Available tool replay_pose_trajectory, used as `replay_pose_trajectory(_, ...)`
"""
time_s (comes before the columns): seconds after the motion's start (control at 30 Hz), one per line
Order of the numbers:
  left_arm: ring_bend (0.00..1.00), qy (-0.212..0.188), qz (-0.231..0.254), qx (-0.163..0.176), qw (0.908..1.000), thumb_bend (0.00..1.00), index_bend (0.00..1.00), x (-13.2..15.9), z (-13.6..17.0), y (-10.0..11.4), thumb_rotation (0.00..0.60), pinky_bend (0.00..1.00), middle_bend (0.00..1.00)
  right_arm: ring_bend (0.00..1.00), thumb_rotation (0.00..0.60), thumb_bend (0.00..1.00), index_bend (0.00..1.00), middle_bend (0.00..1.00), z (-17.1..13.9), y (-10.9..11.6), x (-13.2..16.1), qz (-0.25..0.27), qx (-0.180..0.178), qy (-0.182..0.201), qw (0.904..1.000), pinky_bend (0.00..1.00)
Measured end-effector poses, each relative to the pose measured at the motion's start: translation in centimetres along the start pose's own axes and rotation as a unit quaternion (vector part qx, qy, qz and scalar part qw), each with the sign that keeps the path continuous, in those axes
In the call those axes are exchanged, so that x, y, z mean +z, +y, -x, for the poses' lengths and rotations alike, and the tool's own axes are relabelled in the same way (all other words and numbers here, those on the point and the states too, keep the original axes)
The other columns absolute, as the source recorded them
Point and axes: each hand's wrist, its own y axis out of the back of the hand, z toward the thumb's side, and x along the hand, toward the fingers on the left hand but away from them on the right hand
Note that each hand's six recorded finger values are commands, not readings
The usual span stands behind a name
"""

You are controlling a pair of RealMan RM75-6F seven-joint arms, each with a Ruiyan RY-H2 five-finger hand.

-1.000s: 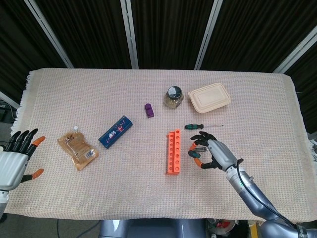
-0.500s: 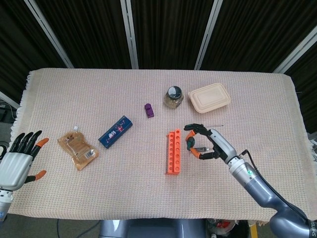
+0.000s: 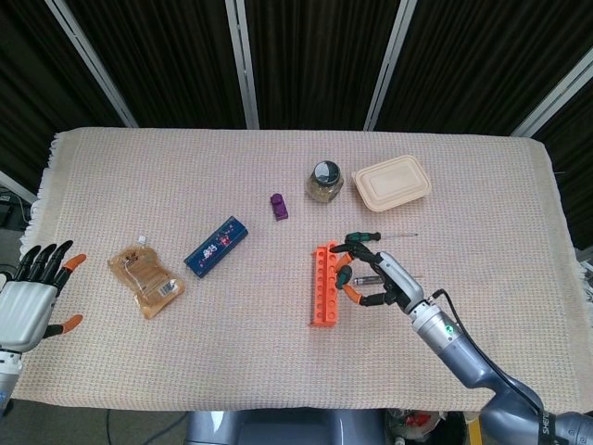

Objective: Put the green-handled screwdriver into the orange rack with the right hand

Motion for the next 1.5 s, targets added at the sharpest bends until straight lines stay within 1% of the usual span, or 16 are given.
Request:
replay_pose_trajectory(0.23,0.0,0.003,-0.001,0.0,1.0,0.1,0.15,-0.1,-0.1,0.0,0.6,0.0,0.0,0.0,0.6,0.49,0.59,0.19,0.6,-0.6,-0.2,-0.002,-0.003,0.015,0.9999,0.0)
replay_pose_trajectory(0.53,0.0,0.006,0.002,-0.002,1.0,0.1,0.15,-0.4,-0.2,-0.1,0.6,0.0,0.0,0.0,0.6,0.49,0.59,0.19,0.5,-1.0,-1.3,-0.011,-0.005,0.006,0.9999,0.0)
replay_pose_trajectory(0.97,0.0,0.008,0.005,-0.002,0.9999,0.1,0.15,-0.5,-0.1,-0.2,0.6,0.0,0.0,0.0,0.6,0.49,0.59,0.19,0.3,-1.1,-1.5,-0.016,-0.004,0.002,0.9999,0.0)
replay_pose_trajectory(1.23,0.0,0.009,0.007,-0.002,0.9999,0.1,0.15,-0.6,0.0,-0.3,0.6,0.0,0.0,0.0,0.6,0.49,0.59,0.19,-0.2,-1.4,-3.1,-0.032,0.005,-0.016,0.9994,0.0)
replay_pose_trajectory(1.5,0.0,0.01,0.008,-0.001,0.9999,0.1,0.15,-0.6,0.1,-0.3,0.6,0.0,0.0,0.0,0.6,0.49,0.58,0.19,-0.3,-1.5,-4.1,-0.037,0.008,-0.012,0.9992,0.0)
